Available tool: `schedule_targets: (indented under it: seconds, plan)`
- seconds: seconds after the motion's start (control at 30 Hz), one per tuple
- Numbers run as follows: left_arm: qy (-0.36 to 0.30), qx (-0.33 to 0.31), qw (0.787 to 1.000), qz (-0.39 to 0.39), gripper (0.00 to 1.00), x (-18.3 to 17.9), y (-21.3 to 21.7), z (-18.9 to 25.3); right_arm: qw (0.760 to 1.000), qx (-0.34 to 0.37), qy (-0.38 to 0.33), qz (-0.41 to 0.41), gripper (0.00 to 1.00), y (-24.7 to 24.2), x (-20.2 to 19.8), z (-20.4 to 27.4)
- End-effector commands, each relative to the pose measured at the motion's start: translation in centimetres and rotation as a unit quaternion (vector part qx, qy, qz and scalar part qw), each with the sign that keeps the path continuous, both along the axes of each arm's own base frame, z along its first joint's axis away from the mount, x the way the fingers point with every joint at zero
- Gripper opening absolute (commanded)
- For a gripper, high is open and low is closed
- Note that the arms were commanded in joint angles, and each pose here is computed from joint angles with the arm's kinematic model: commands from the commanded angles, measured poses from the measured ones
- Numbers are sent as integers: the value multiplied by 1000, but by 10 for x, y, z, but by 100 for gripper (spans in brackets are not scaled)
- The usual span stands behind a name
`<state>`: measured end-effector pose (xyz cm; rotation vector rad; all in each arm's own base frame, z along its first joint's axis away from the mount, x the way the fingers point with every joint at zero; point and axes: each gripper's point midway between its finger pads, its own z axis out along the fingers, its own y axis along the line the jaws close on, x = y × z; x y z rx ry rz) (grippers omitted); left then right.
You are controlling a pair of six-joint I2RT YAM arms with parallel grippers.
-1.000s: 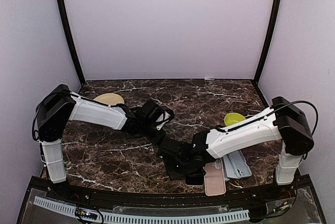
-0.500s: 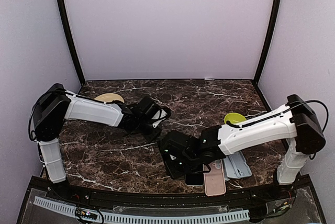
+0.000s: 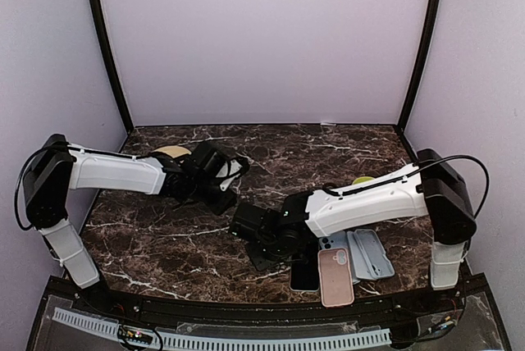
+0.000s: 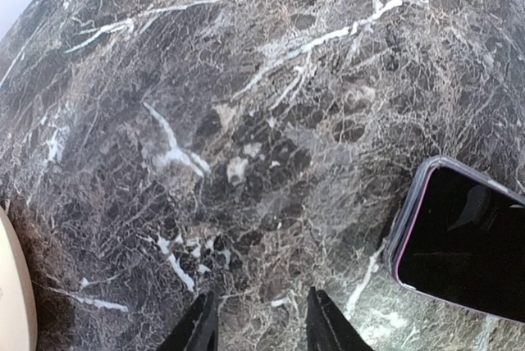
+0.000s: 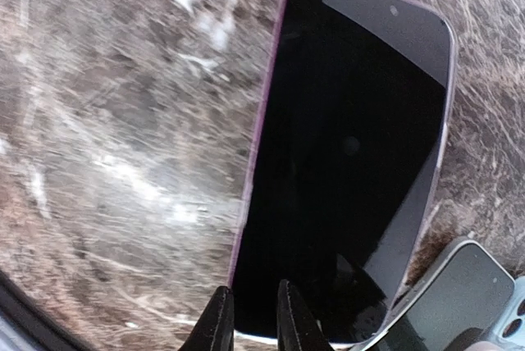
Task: Put the phone into the phone case
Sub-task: Press the phone at the bottom left corner of the phone case.
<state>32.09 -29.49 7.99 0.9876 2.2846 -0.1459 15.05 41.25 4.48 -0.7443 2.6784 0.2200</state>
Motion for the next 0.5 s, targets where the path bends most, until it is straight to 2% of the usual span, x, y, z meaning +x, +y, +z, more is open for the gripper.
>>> schedule_targets:
  seconds: [0.0,0.2,0.33,0.47]
  plan:
    - [7,-12,1000,0,39,-4,2,4,998,-59,-19,-3,18,-14,-1,-9]
    - [14,-14,1000,-3,39,-4,1,0,994,-108,0,-9,14,-31,-11,-39]
    - [15,-14,1000,-3,39,-4,1,-1,994,-113,10,3,19,-28,-19,-41]
    - [19,-16,1000,-5,39,-4,0,-2,996,-93,2,12,23,-18,-16,-22]
